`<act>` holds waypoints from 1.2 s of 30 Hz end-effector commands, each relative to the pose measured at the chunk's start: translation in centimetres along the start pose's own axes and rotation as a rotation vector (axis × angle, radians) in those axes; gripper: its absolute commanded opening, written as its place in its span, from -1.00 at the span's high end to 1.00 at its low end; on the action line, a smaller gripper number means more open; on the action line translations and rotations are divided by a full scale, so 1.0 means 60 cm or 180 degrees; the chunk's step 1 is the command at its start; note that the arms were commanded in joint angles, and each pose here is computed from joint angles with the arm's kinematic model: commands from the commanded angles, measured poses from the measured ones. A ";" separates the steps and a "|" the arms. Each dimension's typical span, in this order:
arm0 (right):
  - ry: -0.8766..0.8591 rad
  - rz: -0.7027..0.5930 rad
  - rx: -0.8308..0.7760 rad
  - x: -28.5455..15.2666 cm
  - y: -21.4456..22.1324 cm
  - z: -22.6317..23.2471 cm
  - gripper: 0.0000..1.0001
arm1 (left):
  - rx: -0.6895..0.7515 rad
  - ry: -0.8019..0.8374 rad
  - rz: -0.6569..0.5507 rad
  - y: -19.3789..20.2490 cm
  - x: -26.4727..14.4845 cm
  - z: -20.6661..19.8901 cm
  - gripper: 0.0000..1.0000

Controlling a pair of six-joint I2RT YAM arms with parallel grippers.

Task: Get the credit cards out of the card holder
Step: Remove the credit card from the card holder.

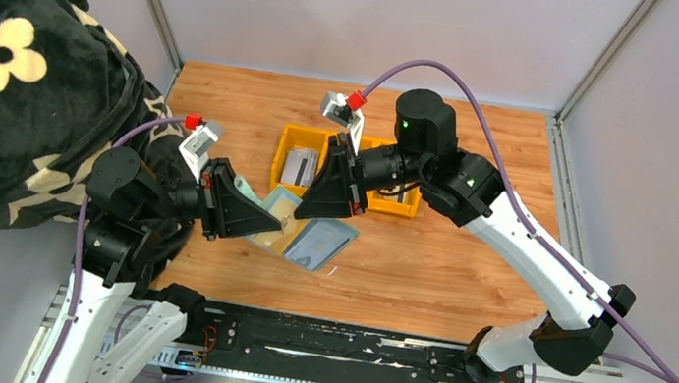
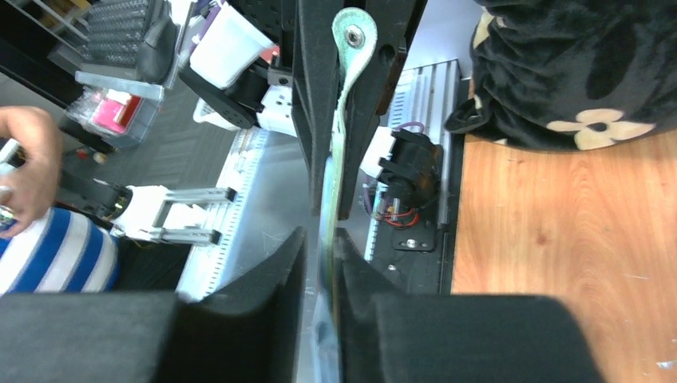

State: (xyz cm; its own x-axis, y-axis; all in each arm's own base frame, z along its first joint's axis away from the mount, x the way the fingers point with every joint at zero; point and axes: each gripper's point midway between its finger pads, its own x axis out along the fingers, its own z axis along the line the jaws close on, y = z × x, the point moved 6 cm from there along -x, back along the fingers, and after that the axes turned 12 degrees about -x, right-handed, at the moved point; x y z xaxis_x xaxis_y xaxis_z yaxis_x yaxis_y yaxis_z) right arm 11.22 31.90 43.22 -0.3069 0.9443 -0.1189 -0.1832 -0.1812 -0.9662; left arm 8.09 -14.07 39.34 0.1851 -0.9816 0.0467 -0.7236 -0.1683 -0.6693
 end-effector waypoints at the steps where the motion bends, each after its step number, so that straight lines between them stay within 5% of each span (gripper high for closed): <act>1: -0.0141 -0.0164 -0.0122 0.000 -0.020 0.013 0.24 | 0.0011 0.0007 -0.0055 -0.005 0.001 -0.003 1.00; 4: 0.0249 -0.0343 -0.0115 -0.025 -0.034 -0.007 -0.13 | 0.0069 -0.0060 -0.0148 -0.011 0.001 -0.001 1.00; 10: 0.1202 -0.1111 -0.0141 -0.101 -0.064 -0.006 -0.28 | 0.0306 -0.0643 -0.0625 -0.030 -0.009 0.022 1.00; 16: 0.0790 -0.1424 0.0361 -0.082 -0.033 0.011 -0.33 | 0.0385 -0.0917 -0.1027 -0.052 -0.017 0.028 1.00; 36: 0.0267 -0.1287 0.0902 0.039 0.052 -0.025 -0.17 | 0.0267 -0.0508 -0.1036 -0.058 -0.013 -0.021 1.00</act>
State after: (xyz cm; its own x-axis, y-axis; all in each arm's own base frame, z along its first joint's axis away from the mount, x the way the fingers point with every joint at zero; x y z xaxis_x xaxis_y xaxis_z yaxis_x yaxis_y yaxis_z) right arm 11.45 33.49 39.21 -0.0774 0.9817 0.1741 -0.5241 0.1085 -0.8447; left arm 11.08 -12.87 40.29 0.5515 -0.8309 0.0741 -0.5971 -0.4552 -0.6605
